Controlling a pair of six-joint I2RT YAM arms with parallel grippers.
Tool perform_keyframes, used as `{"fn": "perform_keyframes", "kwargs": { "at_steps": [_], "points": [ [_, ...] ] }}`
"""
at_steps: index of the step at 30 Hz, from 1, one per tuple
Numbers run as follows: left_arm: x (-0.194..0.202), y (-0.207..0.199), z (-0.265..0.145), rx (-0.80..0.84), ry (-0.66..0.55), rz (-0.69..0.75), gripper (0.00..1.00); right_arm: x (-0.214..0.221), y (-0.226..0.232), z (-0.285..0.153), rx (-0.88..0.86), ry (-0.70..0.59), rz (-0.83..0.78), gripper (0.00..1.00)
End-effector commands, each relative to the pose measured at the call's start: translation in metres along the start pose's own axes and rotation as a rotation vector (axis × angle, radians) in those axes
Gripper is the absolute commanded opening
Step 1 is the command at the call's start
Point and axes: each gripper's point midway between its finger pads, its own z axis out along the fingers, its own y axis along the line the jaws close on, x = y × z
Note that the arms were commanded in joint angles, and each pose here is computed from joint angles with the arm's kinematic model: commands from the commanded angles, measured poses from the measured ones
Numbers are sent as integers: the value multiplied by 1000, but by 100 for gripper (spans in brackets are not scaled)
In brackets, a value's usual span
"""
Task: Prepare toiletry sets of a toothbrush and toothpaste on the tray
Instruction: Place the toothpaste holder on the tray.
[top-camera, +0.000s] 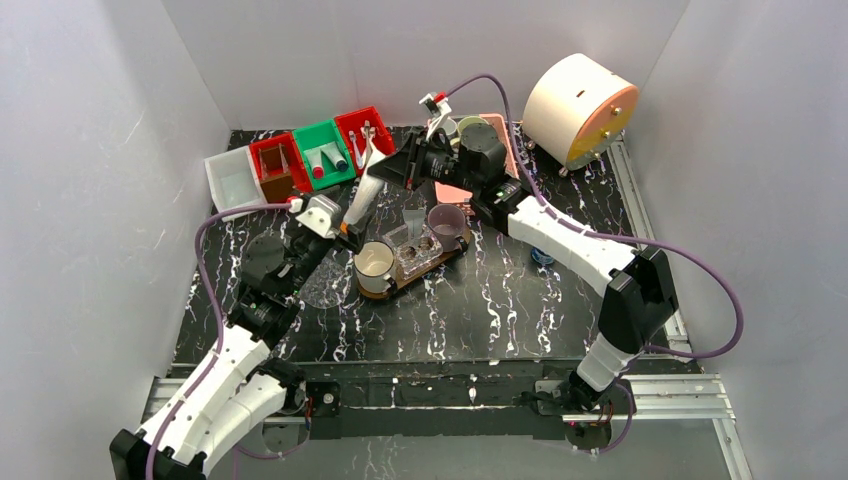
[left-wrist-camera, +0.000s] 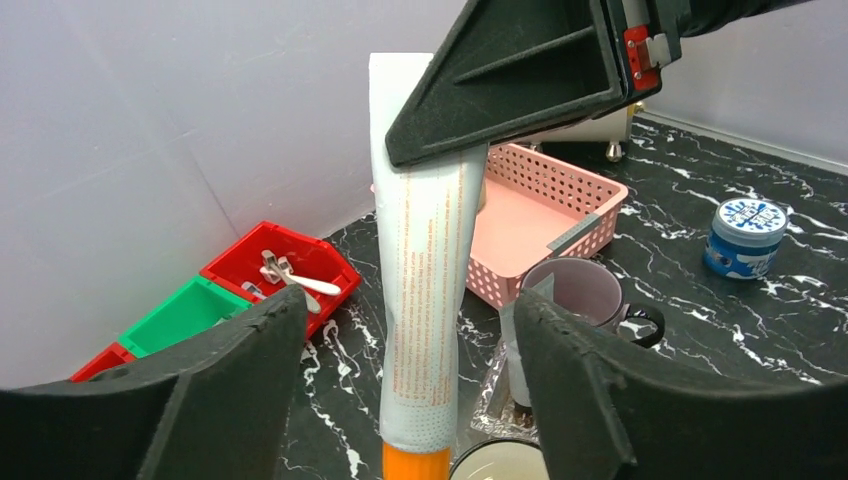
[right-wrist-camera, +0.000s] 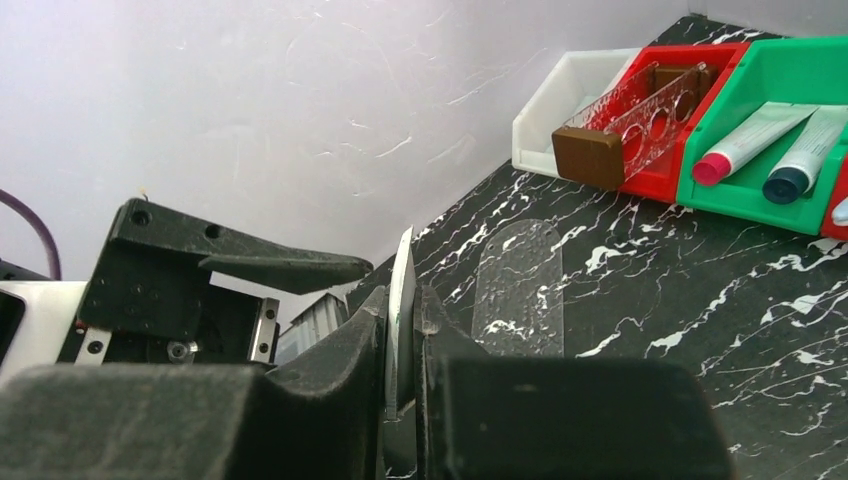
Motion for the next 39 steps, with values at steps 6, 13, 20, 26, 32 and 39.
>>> {"fn": "perform_keyframes", "kwargs": {
  "at_steps": [6,13,20,26,32,39],
  "points": [
    [-16,11,-8,-62,-51,12,89,-31,36,-21,-79,-76,-239,1],
    [-26,21,-13,-114,-66,-6,98,-24,34,-35,-80,-60,-426,1],
    [-37,47,-26,-270,-92,-47,98,-12,33,-44,-111,-19,-562,1],
    [-41,70,-38,-407,-110,-83,98,5,25,-45,-127,32,-620,1],
    [-37,77,-41,-452,-106,-88,98,17,10,-45,-101,79,-669,1],
    [-31,80,-41,-474,-82,-77,98,32,-11,-42,-44,152,-707,1]
  ]
}}
